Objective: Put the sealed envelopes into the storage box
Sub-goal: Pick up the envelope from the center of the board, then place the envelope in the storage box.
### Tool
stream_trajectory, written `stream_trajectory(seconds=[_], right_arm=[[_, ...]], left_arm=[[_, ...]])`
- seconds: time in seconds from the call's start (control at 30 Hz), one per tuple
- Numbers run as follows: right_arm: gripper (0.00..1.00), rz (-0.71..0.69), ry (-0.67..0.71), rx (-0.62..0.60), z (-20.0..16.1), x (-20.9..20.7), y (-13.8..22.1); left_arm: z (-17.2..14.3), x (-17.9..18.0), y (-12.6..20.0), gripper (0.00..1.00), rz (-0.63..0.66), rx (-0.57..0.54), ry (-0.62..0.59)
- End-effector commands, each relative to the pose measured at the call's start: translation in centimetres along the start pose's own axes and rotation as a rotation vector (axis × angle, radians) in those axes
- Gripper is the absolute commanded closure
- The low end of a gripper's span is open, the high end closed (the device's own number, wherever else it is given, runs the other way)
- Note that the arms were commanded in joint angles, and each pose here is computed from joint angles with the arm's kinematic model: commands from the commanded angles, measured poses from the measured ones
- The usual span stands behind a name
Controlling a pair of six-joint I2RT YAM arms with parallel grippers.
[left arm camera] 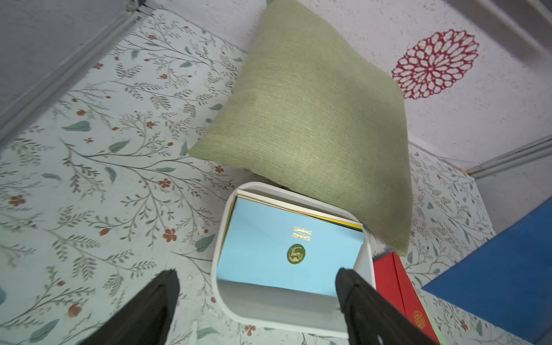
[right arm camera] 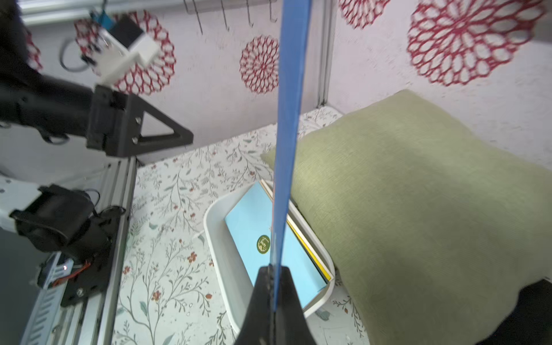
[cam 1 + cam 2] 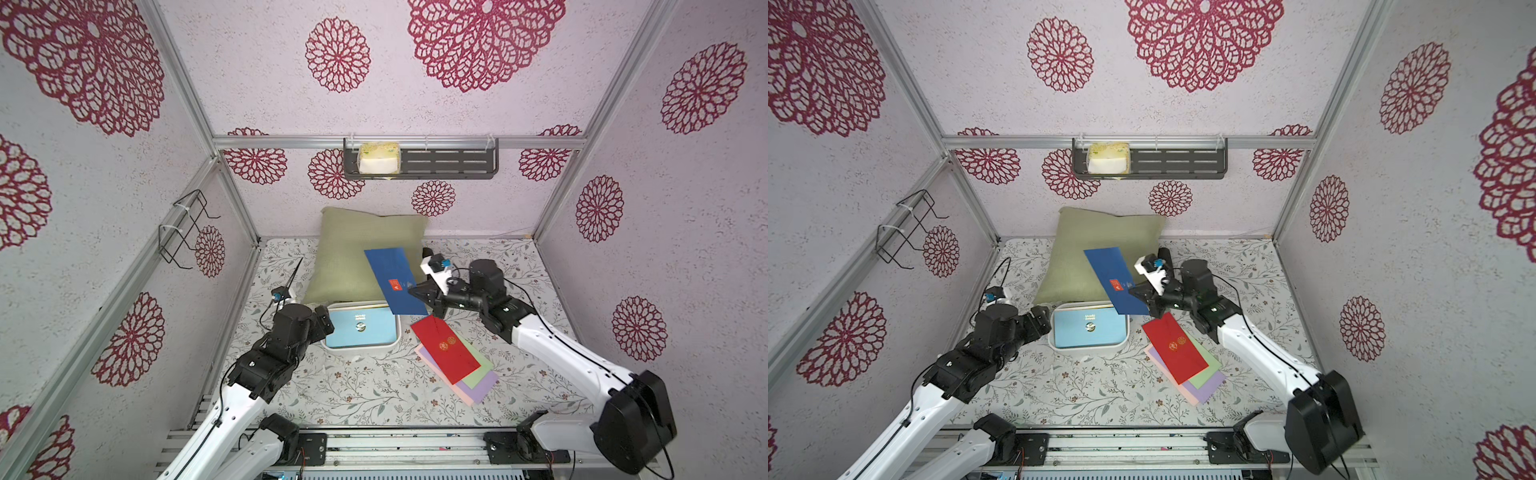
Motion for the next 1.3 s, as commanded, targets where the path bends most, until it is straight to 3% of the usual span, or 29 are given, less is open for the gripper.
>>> stream_trajectory(seconds=[0.0, 0.27, 0.47, 1.13, 1.27], right_arm=[[1.00, 0.052, 0.273, 0.267, -2.9, 1.2, -1.7], [1.00, 0.174, 0.488, 0.521, -3.8, 3.1, -6.3], [1.00, 0.259, 0.546, 0.699, -6.1, 4.0, -8.4], [1.00, 0.318, 0.622, 0.845, -9.1, 5.6, -12.6], [0.94, 0.311, 0.619, 0.870, -9.7, 5.3, -13.0]], left_arm=[[-0.1, 3.4, 0.8, 0.10, 0.126, -0.032, -0.014], [0.1, 4.5, 2.0, 0.10, 0.106, -0.109, 0.013], [0.1, 4.5, 2.2, 0.10, 0.099, -0.111, 0.013], [-0.2, 4.5, 2.1, 0.10, 0.098, -0.090, 0.012], [-0.2, 4.4, 2.1, 0.09, 0.090, -0.093, 0.013]])
Point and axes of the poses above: each gripper's point midway between its finger pads, its own y axis back along the fingers, its own x axis along the line the jaws close on, z = x × y, the point moved 1 cm from there along y, back along the fingers, and after that the axes turned 2 degrees about y, right-handed, at the moved point
